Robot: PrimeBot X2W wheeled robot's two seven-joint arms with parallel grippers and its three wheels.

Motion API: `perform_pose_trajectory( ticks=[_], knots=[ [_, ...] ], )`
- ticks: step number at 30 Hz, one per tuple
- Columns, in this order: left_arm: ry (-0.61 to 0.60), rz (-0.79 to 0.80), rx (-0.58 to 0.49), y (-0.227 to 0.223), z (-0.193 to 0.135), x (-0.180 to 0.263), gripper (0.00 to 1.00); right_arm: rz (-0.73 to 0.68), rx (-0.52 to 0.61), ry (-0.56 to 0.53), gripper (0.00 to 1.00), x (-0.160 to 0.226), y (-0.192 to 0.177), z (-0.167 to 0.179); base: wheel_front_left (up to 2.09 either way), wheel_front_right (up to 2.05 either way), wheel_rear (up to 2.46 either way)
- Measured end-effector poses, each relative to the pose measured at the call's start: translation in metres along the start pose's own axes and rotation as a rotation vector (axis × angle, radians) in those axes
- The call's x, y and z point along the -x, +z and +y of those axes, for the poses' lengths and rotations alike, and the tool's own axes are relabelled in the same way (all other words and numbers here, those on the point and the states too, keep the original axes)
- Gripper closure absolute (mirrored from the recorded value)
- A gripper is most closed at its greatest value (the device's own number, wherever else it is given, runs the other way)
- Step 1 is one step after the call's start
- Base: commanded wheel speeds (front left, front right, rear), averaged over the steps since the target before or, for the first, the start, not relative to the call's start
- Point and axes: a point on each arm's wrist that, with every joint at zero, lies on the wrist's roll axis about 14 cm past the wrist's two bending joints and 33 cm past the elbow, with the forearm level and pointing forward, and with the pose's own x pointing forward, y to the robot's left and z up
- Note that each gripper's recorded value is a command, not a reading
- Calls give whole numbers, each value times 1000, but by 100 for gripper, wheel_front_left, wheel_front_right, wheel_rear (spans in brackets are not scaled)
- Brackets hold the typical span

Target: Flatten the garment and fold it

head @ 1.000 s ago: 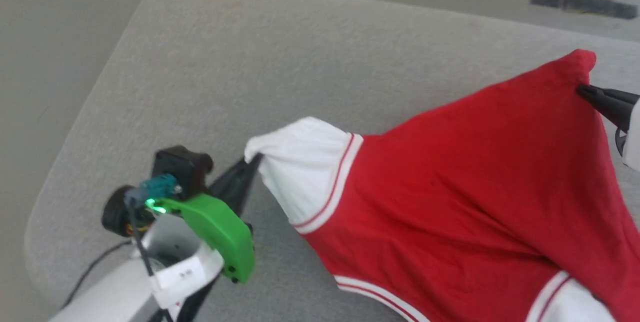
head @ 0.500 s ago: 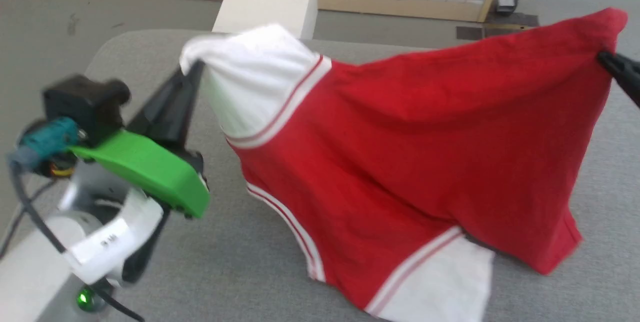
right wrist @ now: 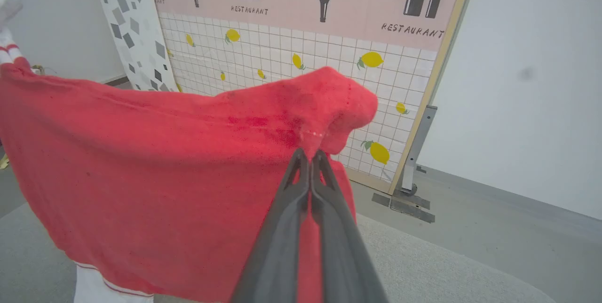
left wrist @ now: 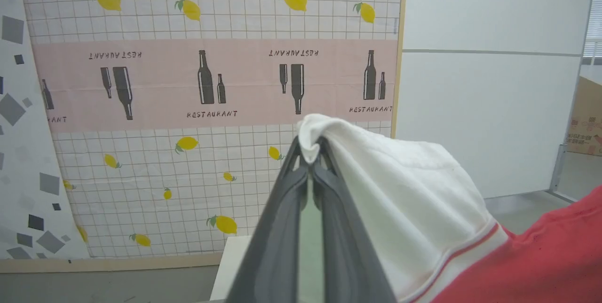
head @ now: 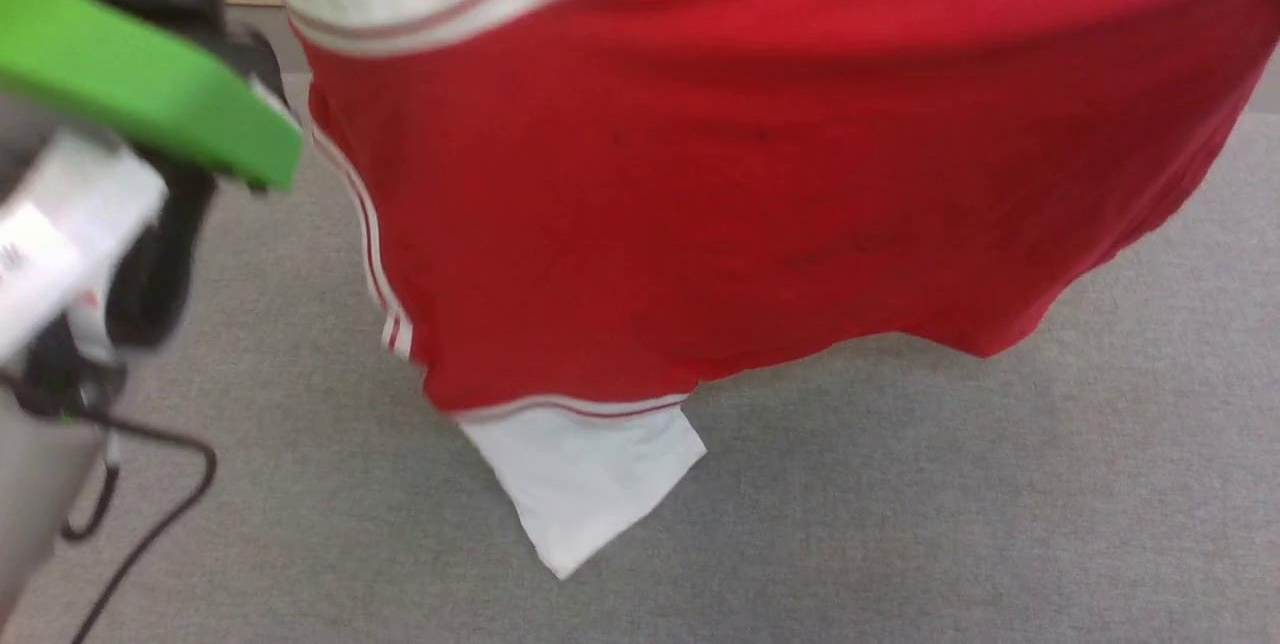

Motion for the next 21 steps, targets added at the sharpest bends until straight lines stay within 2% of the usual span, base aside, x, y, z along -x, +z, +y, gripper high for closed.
perform_pose_trajectory(
  ticks=[10,17,21],
  knots=[
    [24,53,-43,-19,40,-83,100,-55,83,-53,100,-69,31,-27,0,0,0],
    [60,-55,-76,1,65,-149,100,-151,129,-90,100,-127,57,-47,0,0,0],
    [74,-105,-89,3,72,-178,100,-177,139,-105,100,-157,58,-56,0,0,0]
  ],
)
